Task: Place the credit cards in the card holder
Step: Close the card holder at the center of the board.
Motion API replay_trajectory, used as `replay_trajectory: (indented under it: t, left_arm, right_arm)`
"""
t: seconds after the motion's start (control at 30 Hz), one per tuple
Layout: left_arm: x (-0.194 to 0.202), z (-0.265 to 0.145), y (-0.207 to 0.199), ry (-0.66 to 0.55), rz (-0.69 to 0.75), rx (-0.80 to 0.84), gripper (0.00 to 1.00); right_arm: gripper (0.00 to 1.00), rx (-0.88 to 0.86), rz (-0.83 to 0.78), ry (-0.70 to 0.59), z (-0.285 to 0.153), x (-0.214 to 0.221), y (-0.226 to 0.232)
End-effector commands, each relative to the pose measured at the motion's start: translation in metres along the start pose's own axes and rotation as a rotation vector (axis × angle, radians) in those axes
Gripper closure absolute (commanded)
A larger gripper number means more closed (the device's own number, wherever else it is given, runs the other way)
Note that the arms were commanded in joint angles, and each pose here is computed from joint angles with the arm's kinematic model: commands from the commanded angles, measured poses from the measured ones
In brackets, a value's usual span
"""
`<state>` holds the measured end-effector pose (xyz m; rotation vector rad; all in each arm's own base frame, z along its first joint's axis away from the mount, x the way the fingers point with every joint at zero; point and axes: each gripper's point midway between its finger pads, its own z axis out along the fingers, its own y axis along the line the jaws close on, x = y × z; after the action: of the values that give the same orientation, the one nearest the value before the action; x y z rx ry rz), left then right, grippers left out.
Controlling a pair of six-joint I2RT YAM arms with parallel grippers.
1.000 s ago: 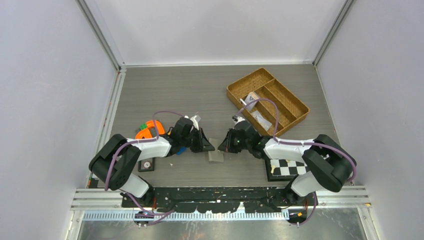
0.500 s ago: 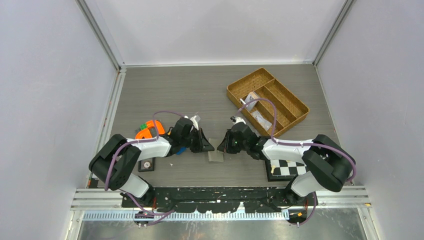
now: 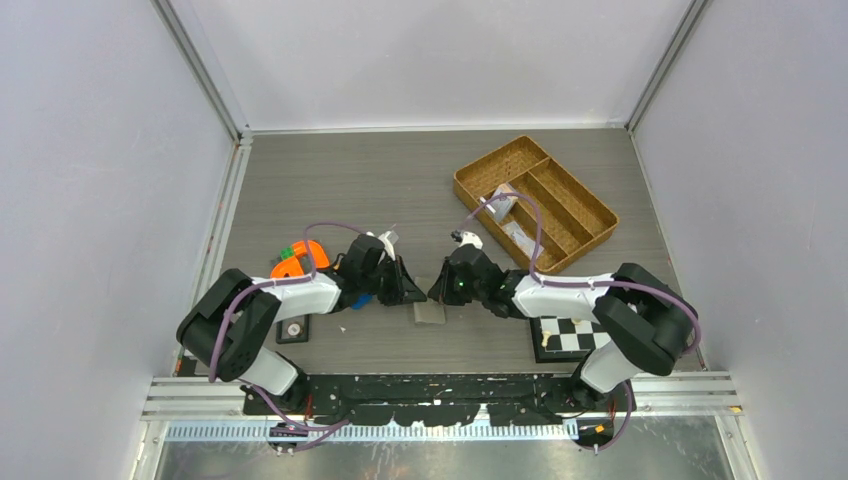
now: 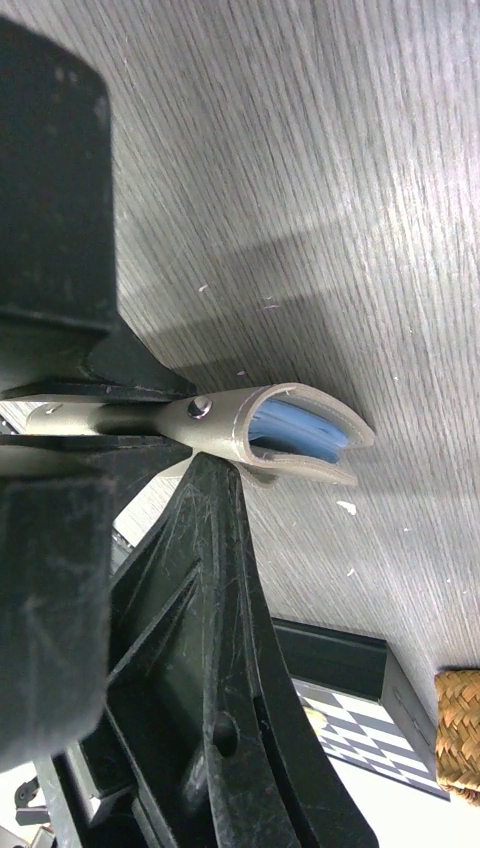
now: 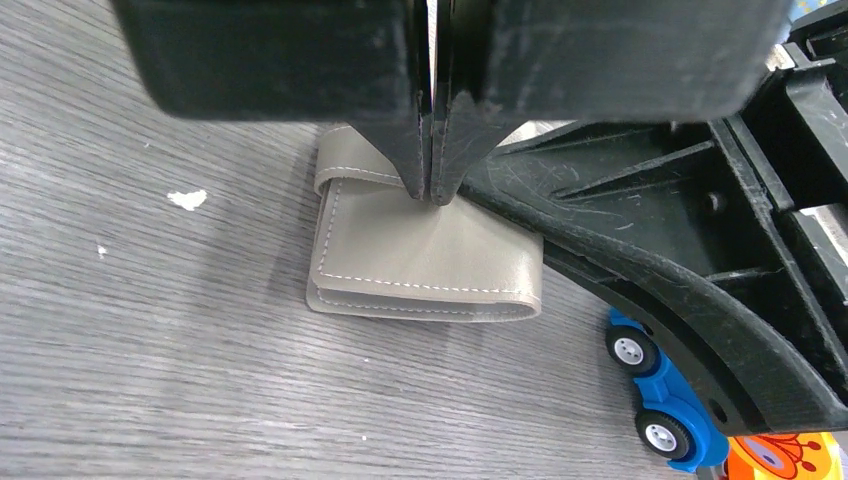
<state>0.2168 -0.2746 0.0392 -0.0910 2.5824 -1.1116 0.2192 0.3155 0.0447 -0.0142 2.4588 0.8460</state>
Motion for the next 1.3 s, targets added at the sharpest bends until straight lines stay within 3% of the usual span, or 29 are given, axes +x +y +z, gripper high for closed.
replay_trajectory:
  t: [0.0, 0.33, 0.8, 1.1, 1.27]
  left_arm:
    - [0.016, 0.001, 0.029, 0.031, 0.029, -0.113, 1.00]
    - [0.015, 0.001, 0.033, 0.006, 0.002, -0.118, 1.00]
    - [0.012, 0.010, 0.038, -0.075, -0.127, -0.084, 1.00]
    - [0.004, 0.009, 0.046, -0.167, -0.218, -0.094, 1.00]
    - [0.002, 0.011, 0.048, -0.191, -0.264, -0.083, 1.00]
  right_arm:
    - [1.00, 0.070, -0.022, 0.096, 0.005, 0.036, -0.011]
    - [1.00, 0.158, 0.040, 0.014, -0.007, 0.047, -0.040]
    - [1.00, 0.170, 0.164, -0.089, -0.001, 0.062, -0.058]
    - [0.99, 0.235, 0.197, -0.191, -0.019, 0.064, -0.071]
    - [1.00, 0.243, 0.202, -0.186, -0.016, 0.070, -0.071]
